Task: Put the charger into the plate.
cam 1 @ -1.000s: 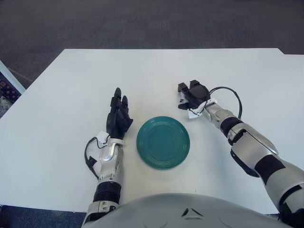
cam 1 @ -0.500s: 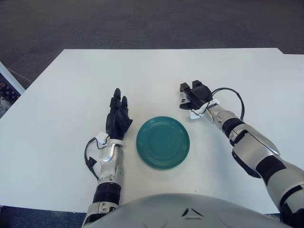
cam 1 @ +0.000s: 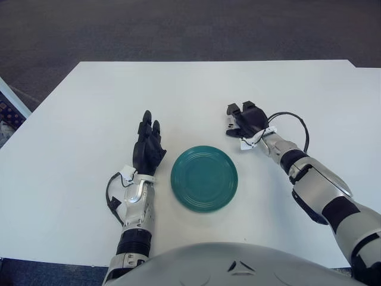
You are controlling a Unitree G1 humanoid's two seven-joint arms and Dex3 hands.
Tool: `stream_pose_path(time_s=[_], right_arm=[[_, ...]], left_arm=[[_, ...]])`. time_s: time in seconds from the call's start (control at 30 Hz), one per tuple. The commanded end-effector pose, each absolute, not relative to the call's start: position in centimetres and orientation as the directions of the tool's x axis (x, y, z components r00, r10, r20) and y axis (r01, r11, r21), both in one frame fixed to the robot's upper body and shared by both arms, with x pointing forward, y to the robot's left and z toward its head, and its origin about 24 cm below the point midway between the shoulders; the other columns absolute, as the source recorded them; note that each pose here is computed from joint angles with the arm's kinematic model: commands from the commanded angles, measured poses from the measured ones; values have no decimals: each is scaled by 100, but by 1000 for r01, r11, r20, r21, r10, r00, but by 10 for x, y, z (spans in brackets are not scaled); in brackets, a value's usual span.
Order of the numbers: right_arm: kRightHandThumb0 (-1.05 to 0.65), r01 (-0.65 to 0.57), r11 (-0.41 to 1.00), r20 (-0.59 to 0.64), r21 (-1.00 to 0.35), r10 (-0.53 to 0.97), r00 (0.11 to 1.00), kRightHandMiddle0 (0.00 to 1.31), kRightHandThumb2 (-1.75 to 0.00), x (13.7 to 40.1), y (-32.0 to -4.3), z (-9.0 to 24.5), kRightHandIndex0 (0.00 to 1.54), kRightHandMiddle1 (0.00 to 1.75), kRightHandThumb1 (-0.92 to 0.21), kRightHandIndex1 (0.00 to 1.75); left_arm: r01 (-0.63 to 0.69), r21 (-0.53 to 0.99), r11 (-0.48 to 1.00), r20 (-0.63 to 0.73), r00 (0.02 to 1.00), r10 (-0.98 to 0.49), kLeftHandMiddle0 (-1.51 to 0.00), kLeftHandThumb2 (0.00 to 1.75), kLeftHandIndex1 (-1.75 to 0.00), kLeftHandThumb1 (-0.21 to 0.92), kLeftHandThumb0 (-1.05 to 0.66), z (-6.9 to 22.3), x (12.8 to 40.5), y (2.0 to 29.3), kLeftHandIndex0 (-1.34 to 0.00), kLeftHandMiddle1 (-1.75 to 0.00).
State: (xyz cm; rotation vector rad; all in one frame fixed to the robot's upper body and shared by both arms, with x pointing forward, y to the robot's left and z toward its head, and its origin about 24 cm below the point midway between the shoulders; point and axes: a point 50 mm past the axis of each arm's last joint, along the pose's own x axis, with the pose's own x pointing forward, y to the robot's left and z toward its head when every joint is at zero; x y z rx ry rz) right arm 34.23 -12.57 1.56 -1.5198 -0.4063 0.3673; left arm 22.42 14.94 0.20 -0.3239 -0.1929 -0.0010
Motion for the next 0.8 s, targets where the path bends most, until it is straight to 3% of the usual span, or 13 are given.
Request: stream_pose_path(time_s=[0.0,0.17,0.3,0.43,0.77], right_arm=[[-56,42,68,70,-997,494,867,85,-73,345,-124,24,94,175,-92,175],[-52,98,156,165,-983,513,842,83,-68,351,-122,44,94,175,-92,175],[-49,163,242,277,-956,568,775,84,-65,362,-117,83,94,175,-92,175],[-47,219,292,361,-931,649,669,84,-63,355,-108,115,93,175,-92,175],[-46,187,330,376,-925,737,561,78,-63,327,-94,146,92,175,-92,175]], left_arm=[[-28,-365,931,60,997,54,0,92,-1,92,-105,-26,202,146,-1,0],[-34,-364,931,60,996,60,0,92,-1,92,-105,-26,202,146,-1,0],[-40,-354,934,52,997,62,0,92,-1,92,-105,-27,202,146,-1,0],[-40,-344,938,45,997,59,0,92,-1,92,-105,-28,202,147,-1,0],[-32,-335,942,35,998,47,0,92,0,92,-105,-28,202,146,0,0]])
